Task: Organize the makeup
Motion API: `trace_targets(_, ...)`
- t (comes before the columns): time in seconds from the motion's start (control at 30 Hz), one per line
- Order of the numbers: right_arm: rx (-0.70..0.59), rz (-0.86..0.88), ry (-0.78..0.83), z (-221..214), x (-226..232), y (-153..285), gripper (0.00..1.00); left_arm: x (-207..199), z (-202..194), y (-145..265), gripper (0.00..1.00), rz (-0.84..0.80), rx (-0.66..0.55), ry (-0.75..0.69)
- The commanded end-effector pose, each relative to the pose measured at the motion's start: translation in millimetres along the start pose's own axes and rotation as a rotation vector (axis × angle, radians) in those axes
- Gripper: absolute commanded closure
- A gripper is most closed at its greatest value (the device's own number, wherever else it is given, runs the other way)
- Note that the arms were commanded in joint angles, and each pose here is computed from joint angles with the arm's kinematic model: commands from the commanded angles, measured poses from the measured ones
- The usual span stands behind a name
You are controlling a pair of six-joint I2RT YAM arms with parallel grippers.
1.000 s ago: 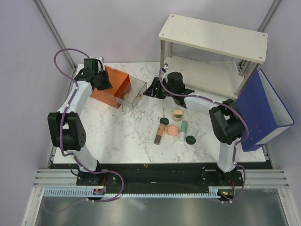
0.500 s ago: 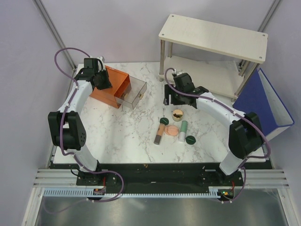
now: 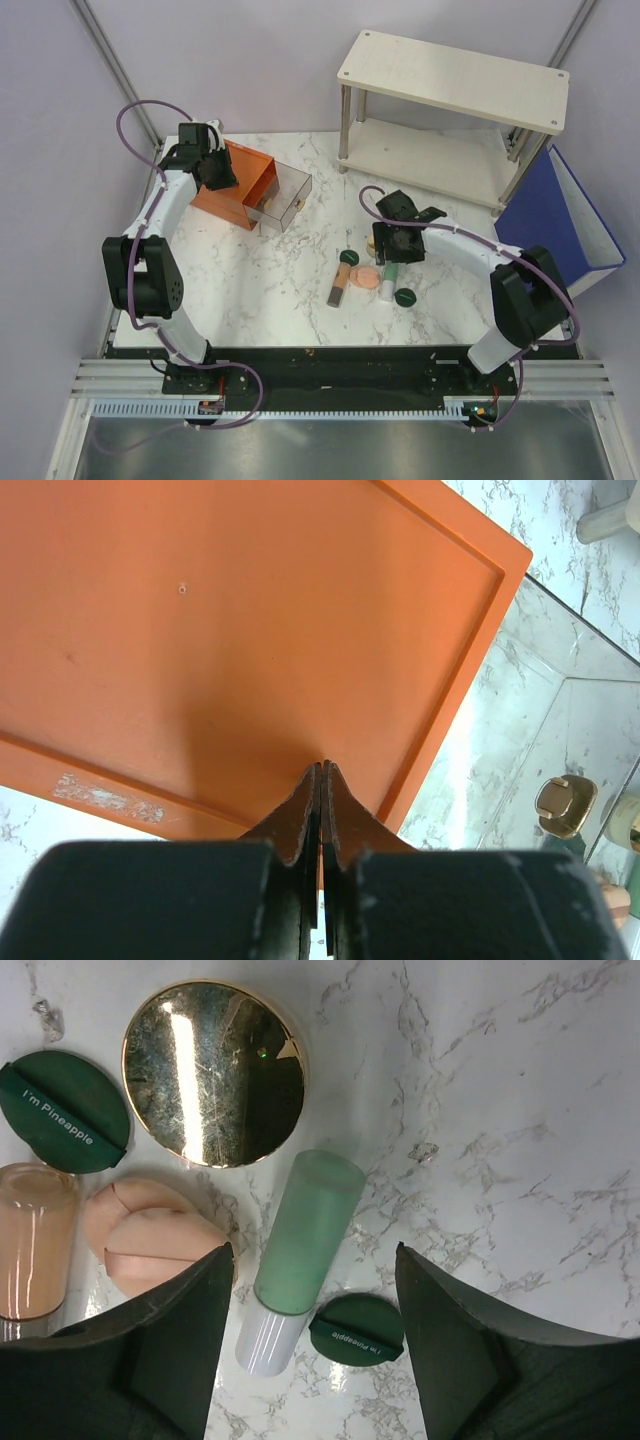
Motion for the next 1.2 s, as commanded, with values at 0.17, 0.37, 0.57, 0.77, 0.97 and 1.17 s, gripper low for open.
trace_targets(0.17, 0.031, -0.047, -0.024, -7, -1, -36, 0.46, 19, -61, -15, 0.98, 0.061, 0.251, -0.023)
trace_targets(0.37, 0.062, -0.047, -0.016, -15, -2, -43, 0.98, 20, -59, -14, 0.98, 0.075, 0.246, -0.027)
trace_targets(0.57, 0.034, -0.026, -0.009, -12, -5, -16, 1.0, 22, -58, -15, 0.98, 0.08, 0.248, -0.032)
trace_targets(0.77, -0.042, 0.026, 0.021, 10, -3, 35, 1.0, 23, -61, -15, 0.98, 0.091, 0.258, -0.032)
trace_targets(0.97, -0.205, 0.296, 0.032, 62, 44, 87, 1.0, 25, -63, -15, 0.98, 0.097, 0.269, -0.034)
trace_targets(1.17, -0.369, 0.578, -0.013, 137, 115, 112, 1.0, 24, -65, -16, 0.98, 0.094, 0.276, -0.022)
Point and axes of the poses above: each gripper's point midway between its finger pads, its own y axis back along the fingers, its own x axis along the line the jaws close on, z = x × y, the point moved 3 cm from there along y, back along the fingers, and after that the axes turned 8 degrees about -y, right-handed, at the moved point
